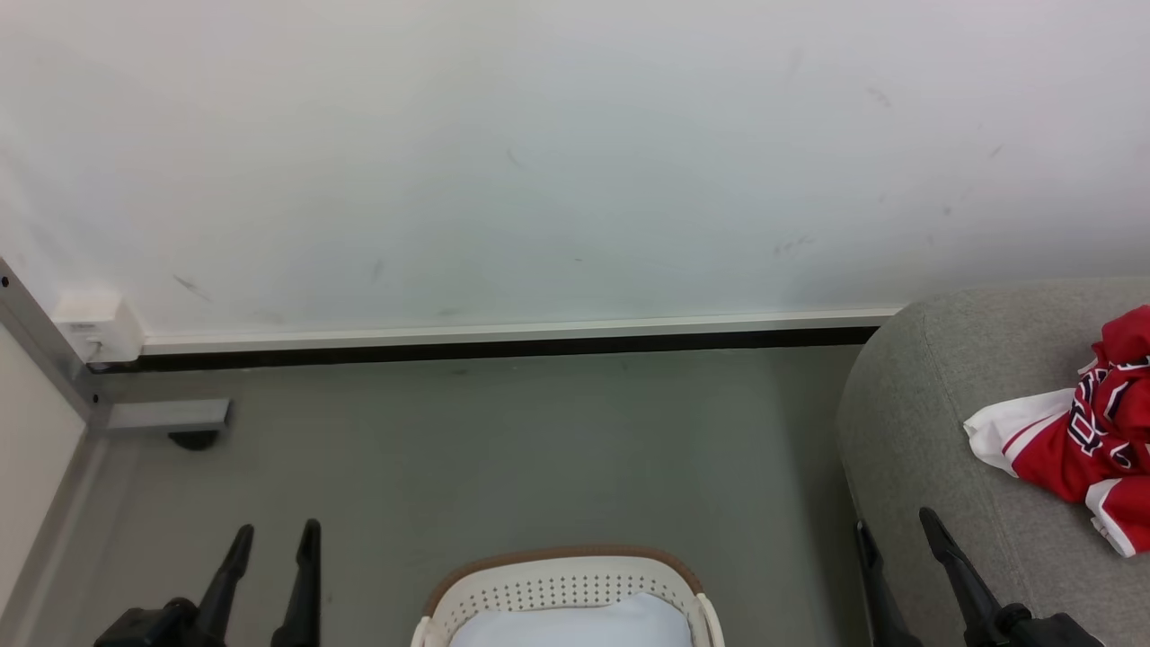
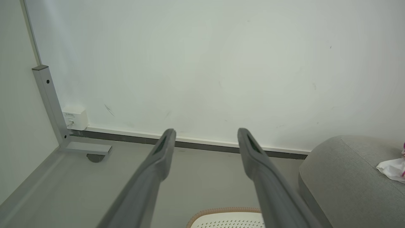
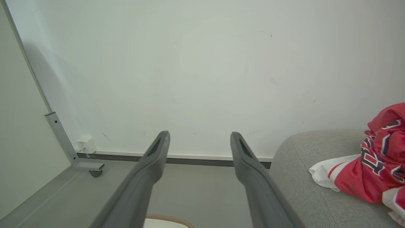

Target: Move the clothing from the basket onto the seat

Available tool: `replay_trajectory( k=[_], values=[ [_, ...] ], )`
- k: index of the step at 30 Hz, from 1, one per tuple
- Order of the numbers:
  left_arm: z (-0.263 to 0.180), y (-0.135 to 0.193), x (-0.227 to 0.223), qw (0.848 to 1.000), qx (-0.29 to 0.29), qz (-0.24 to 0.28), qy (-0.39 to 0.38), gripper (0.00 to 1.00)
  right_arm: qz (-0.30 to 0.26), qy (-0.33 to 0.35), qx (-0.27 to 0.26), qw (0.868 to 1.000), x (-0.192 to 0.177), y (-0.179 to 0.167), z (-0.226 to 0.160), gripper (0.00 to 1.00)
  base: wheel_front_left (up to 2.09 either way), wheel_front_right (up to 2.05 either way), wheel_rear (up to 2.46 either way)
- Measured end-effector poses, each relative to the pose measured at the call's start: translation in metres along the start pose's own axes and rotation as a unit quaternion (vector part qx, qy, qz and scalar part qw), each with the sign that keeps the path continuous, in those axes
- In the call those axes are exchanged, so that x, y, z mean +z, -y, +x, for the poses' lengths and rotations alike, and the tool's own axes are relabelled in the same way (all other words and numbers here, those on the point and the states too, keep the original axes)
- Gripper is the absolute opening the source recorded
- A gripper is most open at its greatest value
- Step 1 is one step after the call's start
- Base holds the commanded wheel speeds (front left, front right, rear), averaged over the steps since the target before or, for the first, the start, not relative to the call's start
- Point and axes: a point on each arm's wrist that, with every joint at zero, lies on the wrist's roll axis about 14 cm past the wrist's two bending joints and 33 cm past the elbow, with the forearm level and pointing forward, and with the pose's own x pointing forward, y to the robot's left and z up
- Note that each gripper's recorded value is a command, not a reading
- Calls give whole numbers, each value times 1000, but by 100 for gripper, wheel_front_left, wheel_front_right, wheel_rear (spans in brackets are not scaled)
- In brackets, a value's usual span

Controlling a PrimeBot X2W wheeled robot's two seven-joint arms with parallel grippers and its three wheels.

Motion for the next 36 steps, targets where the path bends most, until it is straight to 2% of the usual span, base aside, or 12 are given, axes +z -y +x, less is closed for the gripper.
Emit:
replay_trajectory(
  k=[16, 17, 22, 36],
  values=[
    [2, 5, -1, 1000, -9, -1, -2, 100, 2, 3, -5, 1000, 2, 3, 0, 100, 0, 0, 0],
    [2, 6, -2, 1000, -12, -2, -4, 0, 3, 3, -5, 1000, 2, 3, 0, 0, 0, 0, 0],
    [-6, 10, -22, 999, -8, -16, -33, 0, 9, -27, -12, 1000, -16, 5, -9, 0, 0, 0, 0],
    [-5, -1, -24, 989, 35, -135, -43, 0, 127, -30, -53, 990, -17, 22, -7, 0, 0, 0, 0]
  ],
)
